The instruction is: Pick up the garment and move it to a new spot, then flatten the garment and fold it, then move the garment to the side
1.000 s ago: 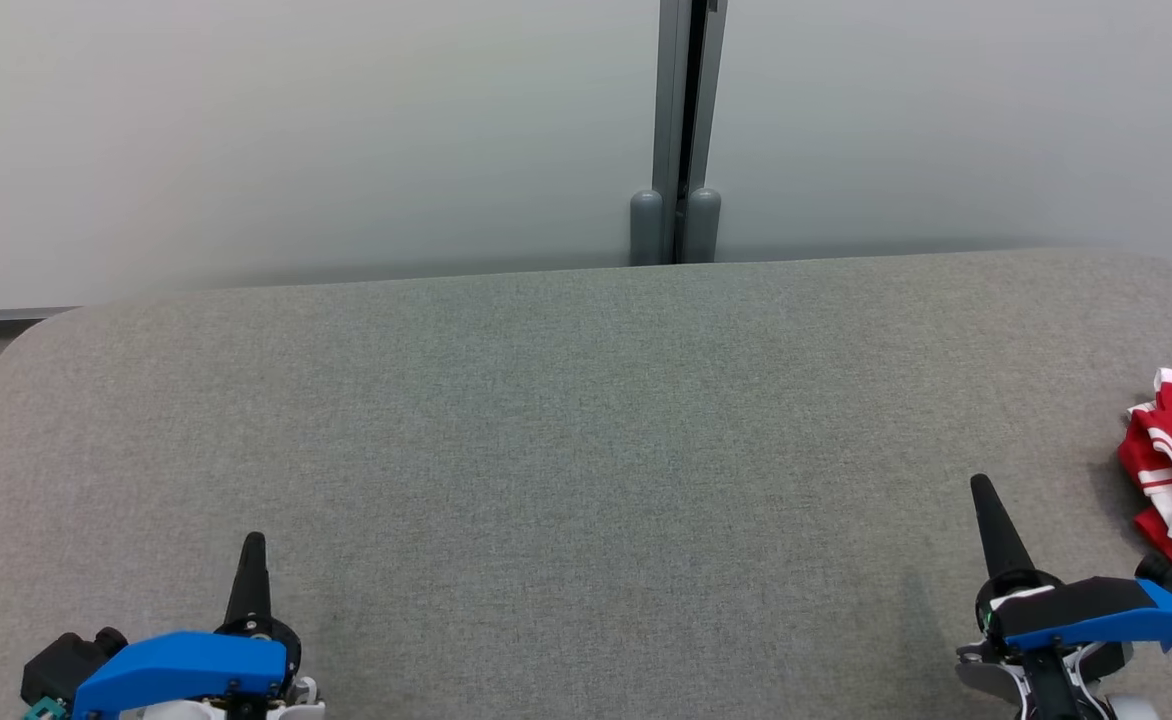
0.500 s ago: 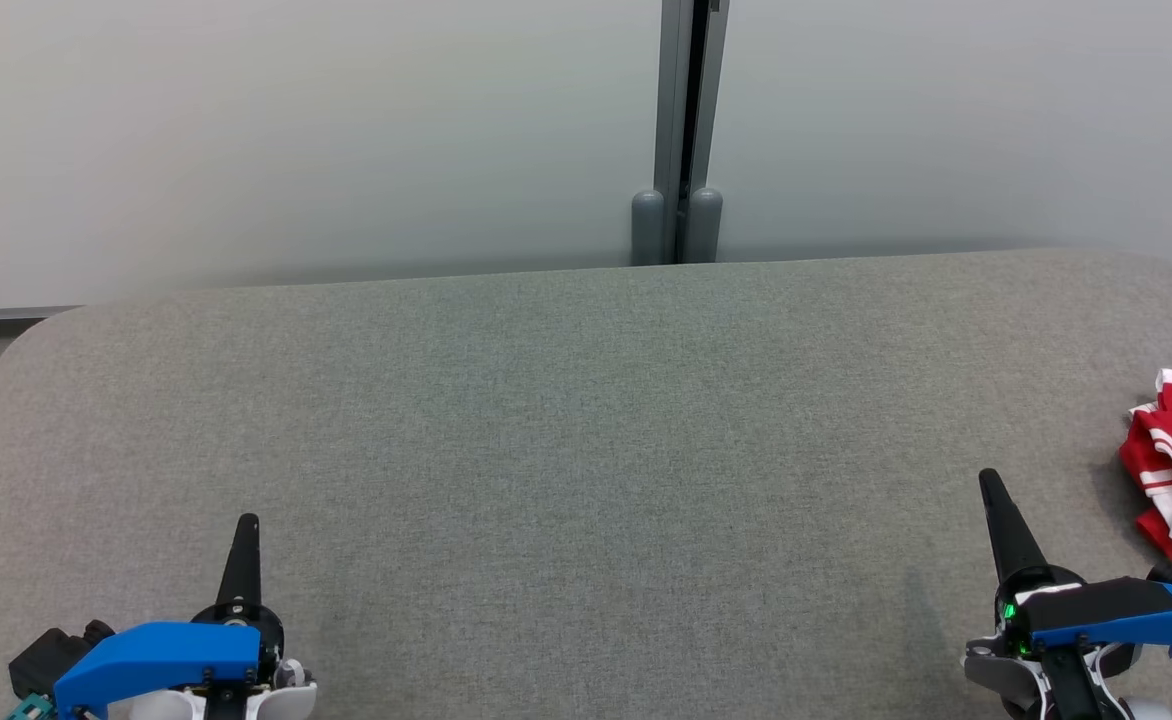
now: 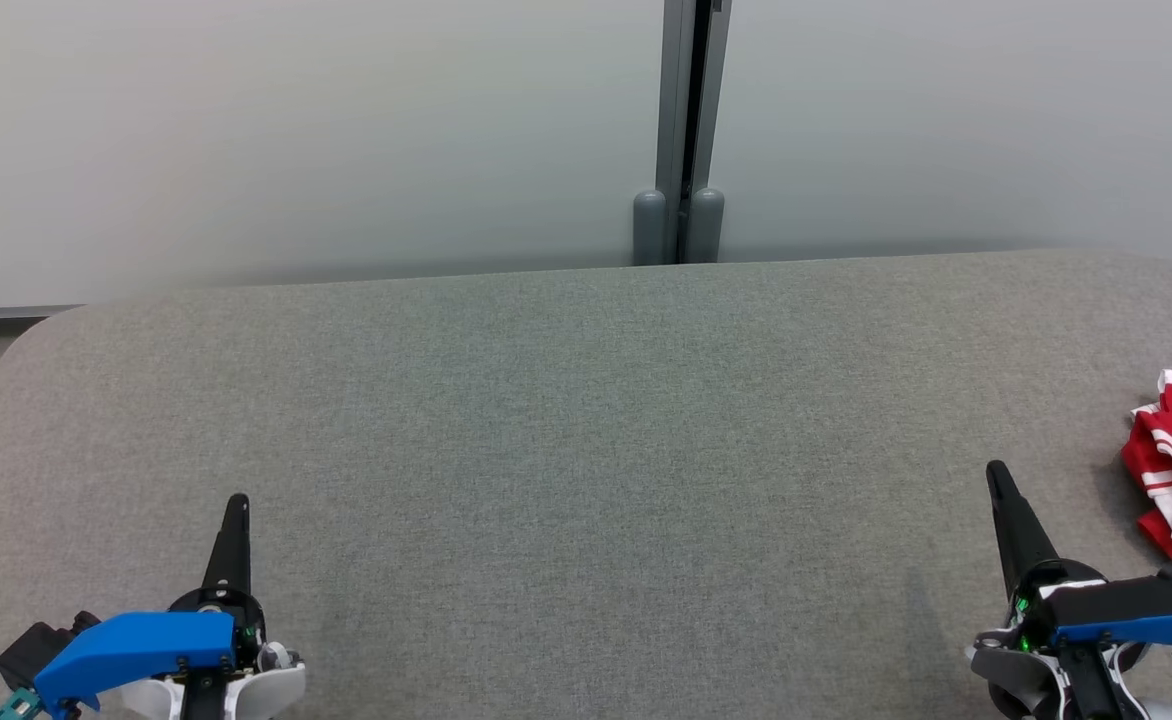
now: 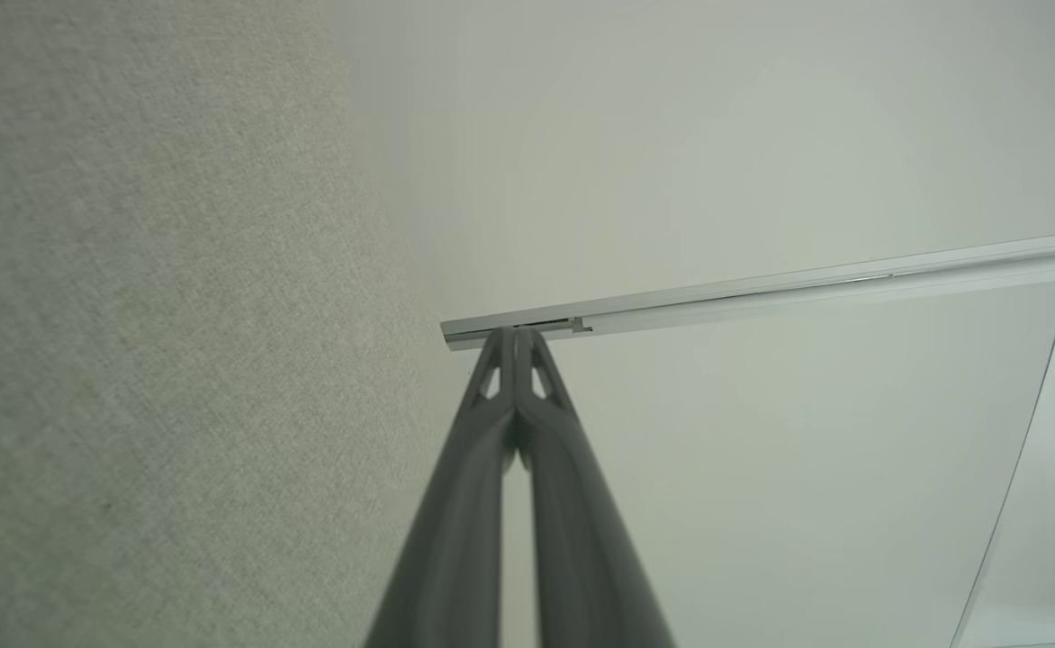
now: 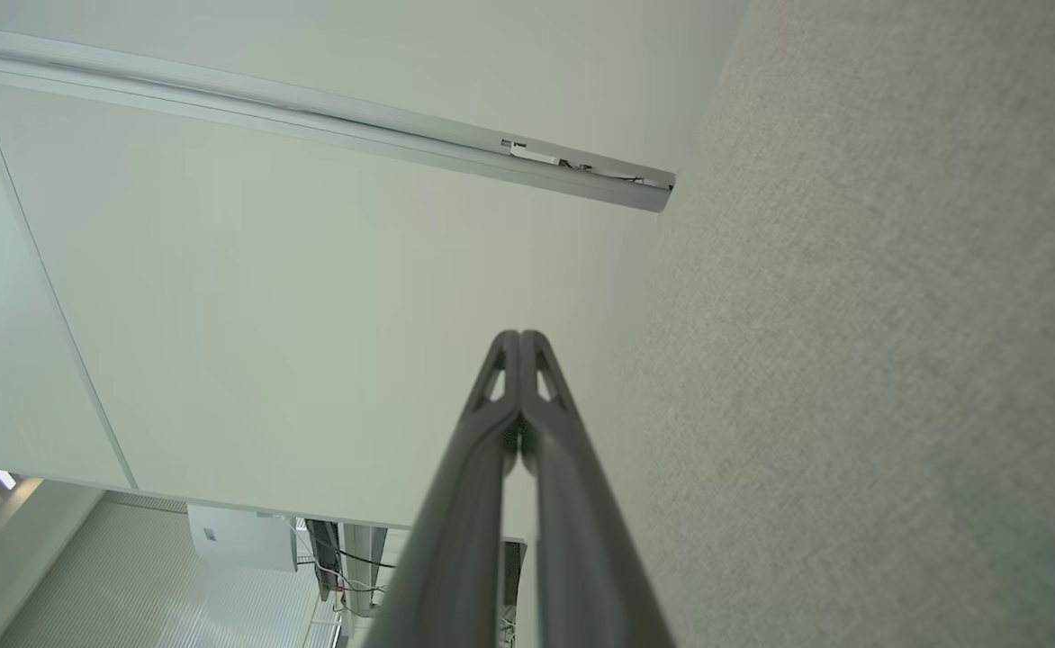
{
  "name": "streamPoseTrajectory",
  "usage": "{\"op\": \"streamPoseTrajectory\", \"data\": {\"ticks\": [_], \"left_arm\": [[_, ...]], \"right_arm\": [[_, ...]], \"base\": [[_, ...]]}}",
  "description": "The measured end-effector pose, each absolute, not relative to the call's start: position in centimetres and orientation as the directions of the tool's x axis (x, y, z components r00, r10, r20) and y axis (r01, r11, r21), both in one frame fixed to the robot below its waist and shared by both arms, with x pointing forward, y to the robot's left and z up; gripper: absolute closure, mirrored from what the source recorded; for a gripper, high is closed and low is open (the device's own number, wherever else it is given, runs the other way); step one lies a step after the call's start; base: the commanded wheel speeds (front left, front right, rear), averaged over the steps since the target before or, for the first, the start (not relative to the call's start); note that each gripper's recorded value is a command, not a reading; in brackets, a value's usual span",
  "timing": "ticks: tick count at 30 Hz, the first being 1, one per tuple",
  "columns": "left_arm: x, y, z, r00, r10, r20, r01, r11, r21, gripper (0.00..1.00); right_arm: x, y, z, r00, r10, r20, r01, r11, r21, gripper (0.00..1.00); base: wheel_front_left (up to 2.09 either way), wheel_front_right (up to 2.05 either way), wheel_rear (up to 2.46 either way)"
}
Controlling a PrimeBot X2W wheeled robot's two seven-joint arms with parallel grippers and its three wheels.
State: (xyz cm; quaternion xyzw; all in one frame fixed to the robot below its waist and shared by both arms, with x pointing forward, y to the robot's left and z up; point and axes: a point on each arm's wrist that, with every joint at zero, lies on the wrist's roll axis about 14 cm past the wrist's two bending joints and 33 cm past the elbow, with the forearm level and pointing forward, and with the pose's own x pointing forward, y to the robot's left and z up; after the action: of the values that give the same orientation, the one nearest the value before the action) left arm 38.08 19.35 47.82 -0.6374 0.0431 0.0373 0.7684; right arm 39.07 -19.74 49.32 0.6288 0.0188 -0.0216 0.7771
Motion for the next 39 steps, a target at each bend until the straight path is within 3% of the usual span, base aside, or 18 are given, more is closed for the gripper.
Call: {"op": "streamPoseTrajectory", "data": {"ticks": [29, 39], "left_arm": [[38.7, 20.0, 50.3, 1.000, 0.000, -0.017, -0.017, 0.001, -1.000, 1.00], [38.8, 20.0, 50.4, 1.000, 0.001, -0.011, -0.011, -0.004, -1.000, 1.00]], "right_arm": [[39.0, -19.9, 50.8, 1.000, 0.002, 0.000, 0.000, 0.002, 1.000, 1.00], [39.0, -19.9, 50.8, 1.000, 0.001, 0.002, -0.002, -0.004, 1.000, 1.00]], "base": [[0.00, 0.00, 0.00], [0.00, 0.00, 0.00]]}}
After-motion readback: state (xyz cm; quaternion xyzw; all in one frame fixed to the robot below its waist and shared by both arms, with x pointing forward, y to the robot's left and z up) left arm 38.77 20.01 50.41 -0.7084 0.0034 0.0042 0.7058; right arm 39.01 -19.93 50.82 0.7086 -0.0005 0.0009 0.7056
